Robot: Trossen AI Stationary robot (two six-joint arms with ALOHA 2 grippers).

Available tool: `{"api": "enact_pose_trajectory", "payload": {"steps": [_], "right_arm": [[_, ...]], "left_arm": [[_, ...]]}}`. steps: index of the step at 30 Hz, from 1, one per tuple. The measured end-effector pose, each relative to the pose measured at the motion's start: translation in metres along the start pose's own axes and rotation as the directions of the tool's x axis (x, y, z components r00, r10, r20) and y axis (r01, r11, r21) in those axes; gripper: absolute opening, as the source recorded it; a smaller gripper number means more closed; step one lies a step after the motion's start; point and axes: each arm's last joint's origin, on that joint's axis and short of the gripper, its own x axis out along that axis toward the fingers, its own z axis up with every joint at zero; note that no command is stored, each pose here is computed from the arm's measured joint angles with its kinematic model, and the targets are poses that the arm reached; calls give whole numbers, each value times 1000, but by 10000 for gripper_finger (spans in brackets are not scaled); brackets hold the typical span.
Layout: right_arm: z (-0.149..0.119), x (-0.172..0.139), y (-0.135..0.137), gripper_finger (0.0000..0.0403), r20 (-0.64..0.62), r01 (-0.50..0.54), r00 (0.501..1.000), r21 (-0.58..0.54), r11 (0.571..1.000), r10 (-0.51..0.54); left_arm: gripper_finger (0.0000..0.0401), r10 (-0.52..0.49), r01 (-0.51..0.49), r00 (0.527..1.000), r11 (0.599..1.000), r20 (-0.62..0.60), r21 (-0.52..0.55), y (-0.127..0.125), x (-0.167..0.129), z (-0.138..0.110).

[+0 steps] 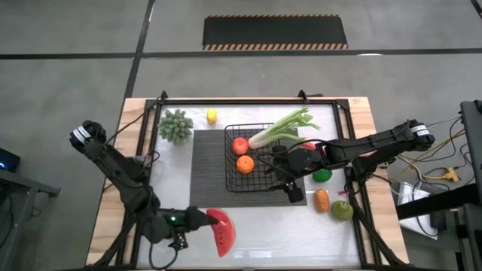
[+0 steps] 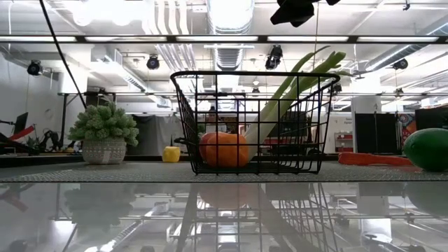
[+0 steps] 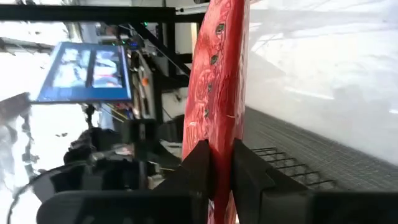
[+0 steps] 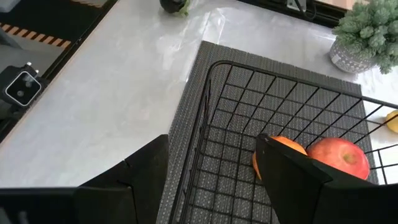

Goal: Build produce basket
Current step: Put the watermelon into the wire basket

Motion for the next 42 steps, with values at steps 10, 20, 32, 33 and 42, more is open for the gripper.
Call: {"api": "enact_pose_trajectory", "payload": {"steps": [10, 20, 32, 33, 42], "right_arm": [[-1, -10, 1, 226, -4, -1, 1000, -12, 1000, 1], [-10, -38, 4, 226, 99, 16, 995, -69, 997, -9], [-33, -49, 8, 226, 135, 24, 991, -70, 997, -14], [-33, -50, 8, 226, 140, 25, 990, -70, 997, -15], [-40, -48, 9, 226, 166, 36, 986, -107, 994, -18]], "left_arm": [[20, 81, -101, 992, 967, -96, -234, 12, 18, -21], [20, 107, -352, 912, 703, -397, -618, 39, 53, -107], [20, -83, -325, 934, 203, -347, -924, 39, 80, -191], [20, -96, -309, 938, 204, -333, -929, 42, 79, -191], [20, -206, -162, 956, 214, -207, -963, 42, 81, -188]]}}
